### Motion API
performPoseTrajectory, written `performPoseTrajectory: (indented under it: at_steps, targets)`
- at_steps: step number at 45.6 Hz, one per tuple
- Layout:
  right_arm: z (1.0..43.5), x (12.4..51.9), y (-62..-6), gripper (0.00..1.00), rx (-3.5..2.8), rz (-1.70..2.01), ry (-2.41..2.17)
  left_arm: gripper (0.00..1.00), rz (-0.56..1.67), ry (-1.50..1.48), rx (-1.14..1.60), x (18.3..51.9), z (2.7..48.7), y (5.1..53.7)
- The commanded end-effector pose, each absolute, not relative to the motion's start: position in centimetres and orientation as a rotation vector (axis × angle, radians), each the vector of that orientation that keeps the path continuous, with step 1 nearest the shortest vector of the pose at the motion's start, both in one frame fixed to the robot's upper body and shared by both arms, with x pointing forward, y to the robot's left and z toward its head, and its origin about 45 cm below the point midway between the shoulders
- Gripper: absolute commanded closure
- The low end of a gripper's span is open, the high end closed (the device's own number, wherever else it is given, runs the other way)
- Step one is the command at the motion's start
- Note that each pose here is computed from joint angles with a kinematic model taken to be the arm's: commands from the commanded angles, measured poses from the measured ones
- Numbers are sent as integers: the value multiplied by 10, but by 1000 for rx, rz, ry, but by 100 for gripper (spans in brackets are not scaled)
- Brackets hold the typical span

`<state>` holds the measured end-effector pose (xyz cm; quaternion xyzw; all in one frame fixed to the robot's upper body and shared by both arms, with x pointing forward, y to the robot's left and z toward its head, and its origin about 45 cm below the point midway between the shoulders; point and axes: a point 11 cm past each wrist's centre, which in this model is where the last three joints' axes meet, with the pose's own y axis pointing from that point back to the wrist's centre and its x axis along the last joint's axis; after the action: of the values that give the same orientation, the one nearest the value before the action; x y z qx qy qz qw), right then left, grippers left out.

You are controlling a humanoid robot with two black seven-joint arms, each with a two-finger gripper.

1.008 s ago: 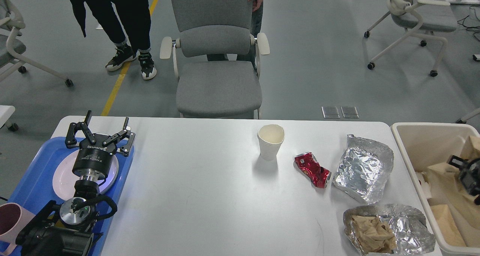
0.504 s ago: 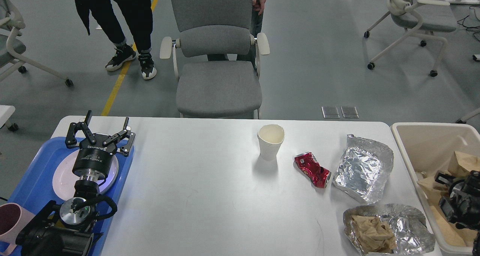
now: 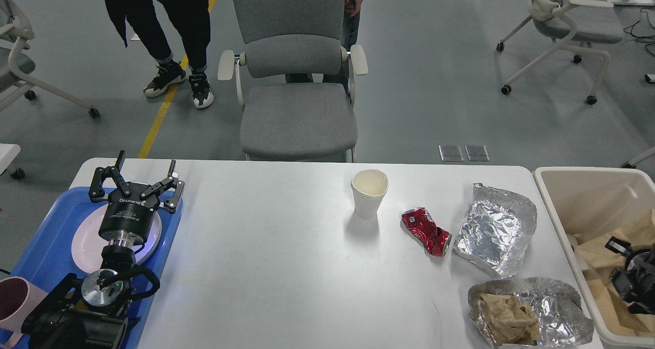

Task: Tidy desktop
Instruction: 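Release the bag in the bin and raise the right gripper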

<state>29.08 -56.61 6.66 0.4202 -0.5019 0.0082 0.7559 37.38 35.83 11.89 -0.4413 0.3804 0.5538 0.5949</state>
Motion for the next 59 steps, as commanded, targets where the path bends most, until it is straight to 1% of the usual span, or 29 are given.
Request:
performPoseTrajectory:
  at_steps: [1, 7, 14, 19, 23, 27, 35, 38, 43, 47, 53, 59]
  targets:
    - [66, 290, -567, 0, 917, 6, -1108, 4, 1287, 883, -1026, 374, 119, 358]
    - [76, 291, -577, 0, 898, 11, -1123, 4, 1285, 883, -1025, 374, 119, 358]
    - [78, 291, -578, 0, 895, 13, -1095, 4, 1287, 883, -1026, 374, 119, 358]
    - [102, 293, -598, 0, 876, 5, -1086, 4, 1285, 883, -1025, 374, 119, 358]
    - [120, 307, -592, 0, 900, 23, -994, 4, 1286, 884, -1024, 374, 119, 358]
    - [138, 309, -585, 0, 896, 50, -823, 4, 1287, 883, -1026, 374, 119, 358]
    - [174, 313, -552, 0, 911, 28, -568, 4, 1285, 883, -1025, 374, 119, 358]
    - [196, 314, -537, 0, 932, -3, -471, 4, 1285, 883, -1025, 374, 119, 358]
    - [247, 337, -496, 0, 995, -24, -355, 4, 1285, 883, -1025, 374, 119, 358]
    - [277, 346, -463, 0, 1044, -48, -254, 4, 1285, 883, -1025, 374, 119, 358]
    - [309, 339, -393, 0, 1109, -30, -48, 4, 1286, 884, -1024, 374, 119, 358]
    - [342, 329, -351, 0, 1180, -18, -5, 4, 1287, 883, -1026, 374, 119, 358]
